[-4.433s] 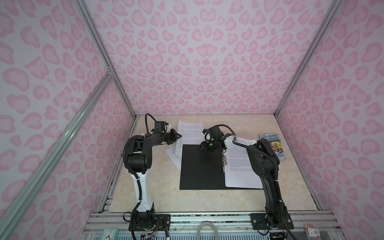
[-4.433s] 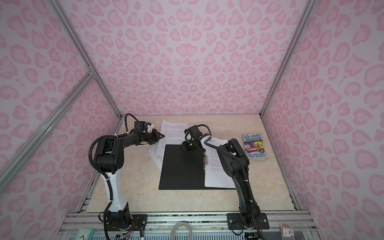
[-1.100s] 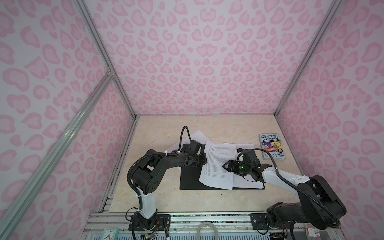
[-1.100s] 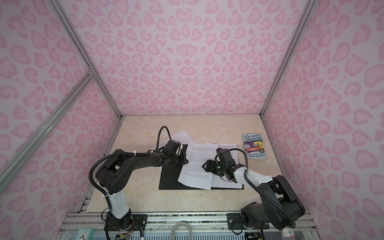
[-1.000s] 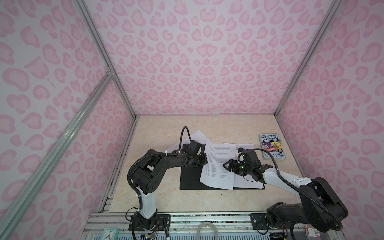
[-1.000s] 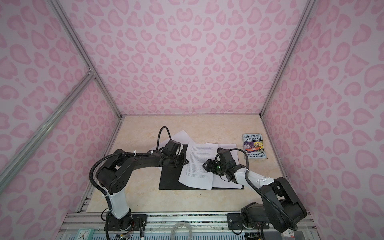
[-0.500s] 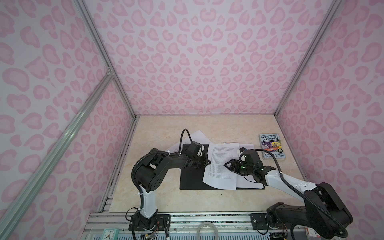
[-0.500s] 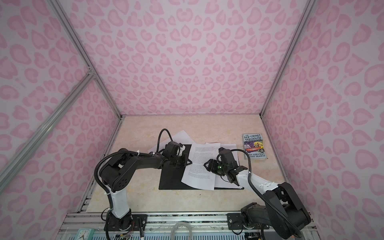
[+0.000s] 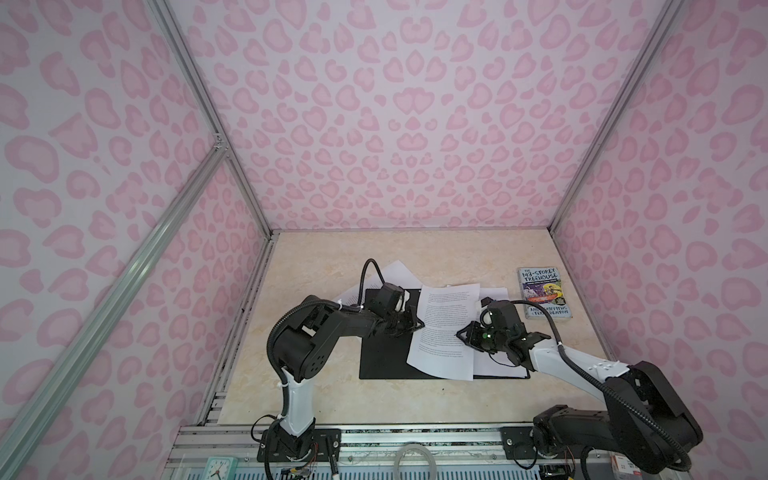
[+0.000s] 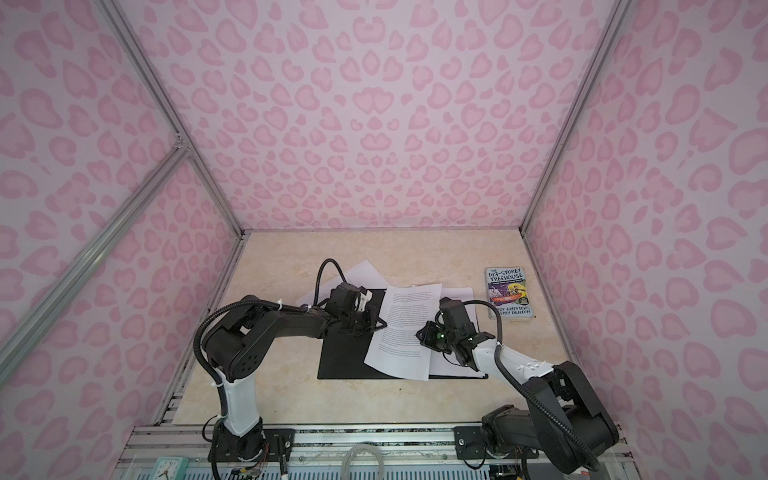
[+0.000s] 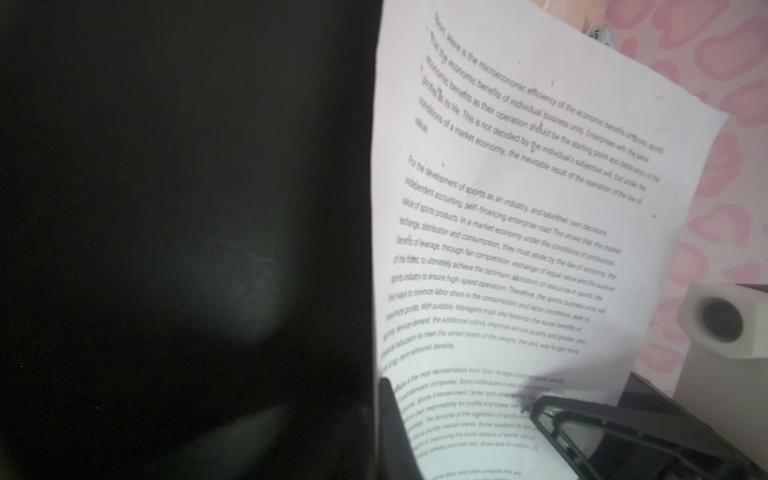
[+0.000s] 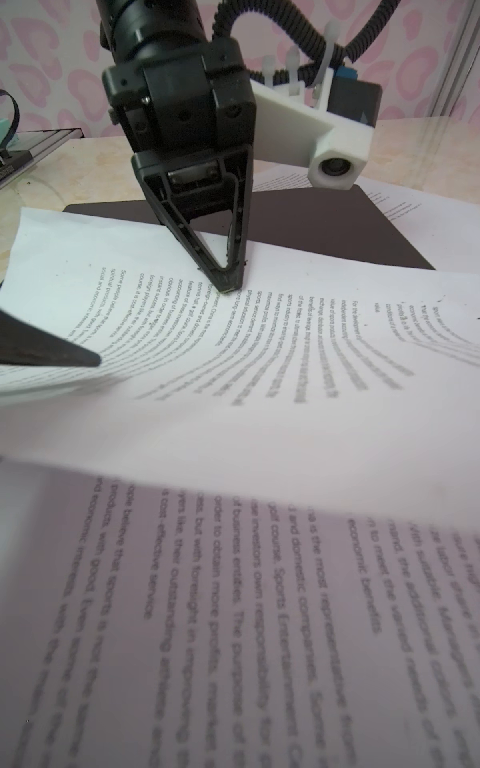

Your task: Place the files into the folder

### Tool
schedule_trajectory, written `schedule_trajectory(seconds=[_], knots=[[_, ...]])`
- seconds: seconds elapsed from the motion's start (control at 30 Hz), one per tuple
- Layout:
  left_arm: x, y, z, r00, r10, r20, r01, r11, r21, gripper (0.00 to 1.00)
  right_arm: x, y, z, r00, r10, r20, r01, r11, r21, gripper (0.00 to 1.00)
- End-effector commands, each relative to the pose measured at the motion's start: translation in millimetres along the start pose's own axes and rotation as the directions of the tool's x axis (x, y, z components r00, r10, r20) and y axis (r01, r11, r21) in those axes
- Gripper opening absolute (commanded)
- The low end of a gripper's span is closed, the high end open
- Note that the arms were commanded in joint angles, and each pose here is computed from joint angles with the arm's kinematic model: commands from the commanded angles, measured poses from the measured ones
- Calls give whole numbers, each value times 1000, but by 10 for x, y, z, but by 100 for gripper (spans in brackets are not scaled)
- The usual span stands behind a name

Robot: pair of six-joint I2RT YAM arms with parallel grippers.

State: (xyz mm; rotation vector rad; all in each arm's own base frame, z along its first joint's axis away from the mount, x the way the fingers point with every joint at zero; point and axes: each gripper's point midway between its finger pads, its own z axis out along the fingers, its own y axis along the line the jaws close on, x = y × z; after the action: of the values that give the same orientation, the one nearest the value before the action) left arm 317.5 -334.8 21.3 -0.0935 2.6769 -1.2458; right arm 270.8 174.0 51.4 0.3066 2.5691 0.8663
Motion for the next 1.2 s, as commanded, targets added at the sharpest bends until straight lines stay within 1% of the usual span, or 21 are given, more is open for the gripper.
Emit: schedule_trajectory(seconds=[0.0,0.03,0.13,0.2,0.27,0.37,0.43,0.5,0.57,0.63,0.7,0.73,0.77,0.83,0.87,0.93,1.1,1.13,1.17], knots=[[-31,-117,-40,999,31,12,-31,999,40,15,5,-56,-12,999,-33,-13,34,999,37,2],[-36,-142,-61,999,38,16,-38,998,46,20,3,-68,-28,999,-41,-19,42,998,47,0],[-65,-276,-168,996,73,45,-76,994,76,40,-26,-96,-83,997,-66,-35,69,994,80,0],[-90,-385,-270,991,112,76,-119,988,96,52,-78,-95,-147,995,-90,-41,94,990,106,0],[-109,-514,-409,980,158,124,-172,979,111,61,-145,-112,-238,992,-120,-37,125,979,158,0],[-138,-710,-666,944,243,223,-271,957,101,73,-258,-114,-397,983,-182,-30,184,956,228,0],[-113,-860,-847,905,309,292,-348,933,90,81,-319,-95,-497,972,-232,-45,236,935,264,0],[-72,-1014,-1009,857,375,354,-425,902,74,97,-365,-101,-566,959,-274,-67,281,912,299,0],[12,-1187,-1148,797,447,406,-510,858,55,97,-401,-151,-628,945,-310,-101,326,879,348,0],[135,-1369,-1278,729,516,450,-595,802,44,97,-431,-268,-705,933,-324,-153,359,829,428,0],[234,-1487,-1380,678,553,484,-648,761,38,97,-441,-338,-753,926,-325,-191,377,795,476,0],[261,-1514,-1421,662,562,496,-660,750,32,97,-454,-376,-773,924,-326,-200,383,778,498,0],[268,-1522,-1447,653,565,504,-666,745,28,97,-476,-415,-794,922,-330,-203,387,758,524,0],[265,-1539,-1472,644,573,508,-673,740,18,97,-556,-539,-866,921,-330,-205,385,699,603,0],[266,-1537,-1460,643,580,499,-675,738,12,97,-589,-602,-903,923,-324,-208,379,668,641,0],[261,-1524,-1426,647,585,489,-673,739,7,97,-630,-687,-929,924,-311,-223,376,621,688,0],[265,-1501,-1357,659,588,469,-669,743,8,97,-661,-783,-877,914,-312,-258,395,546,739,0],[265,-1494,-1346,661,589,466,-668,745,6,97,-653,-795,-861,915,-309,-261,395,539,744,0],[262,-1494,-1345,660,589,466,-668,744,5,97,-633,-789,-827,914,-308,-265,398,547,737,0]])
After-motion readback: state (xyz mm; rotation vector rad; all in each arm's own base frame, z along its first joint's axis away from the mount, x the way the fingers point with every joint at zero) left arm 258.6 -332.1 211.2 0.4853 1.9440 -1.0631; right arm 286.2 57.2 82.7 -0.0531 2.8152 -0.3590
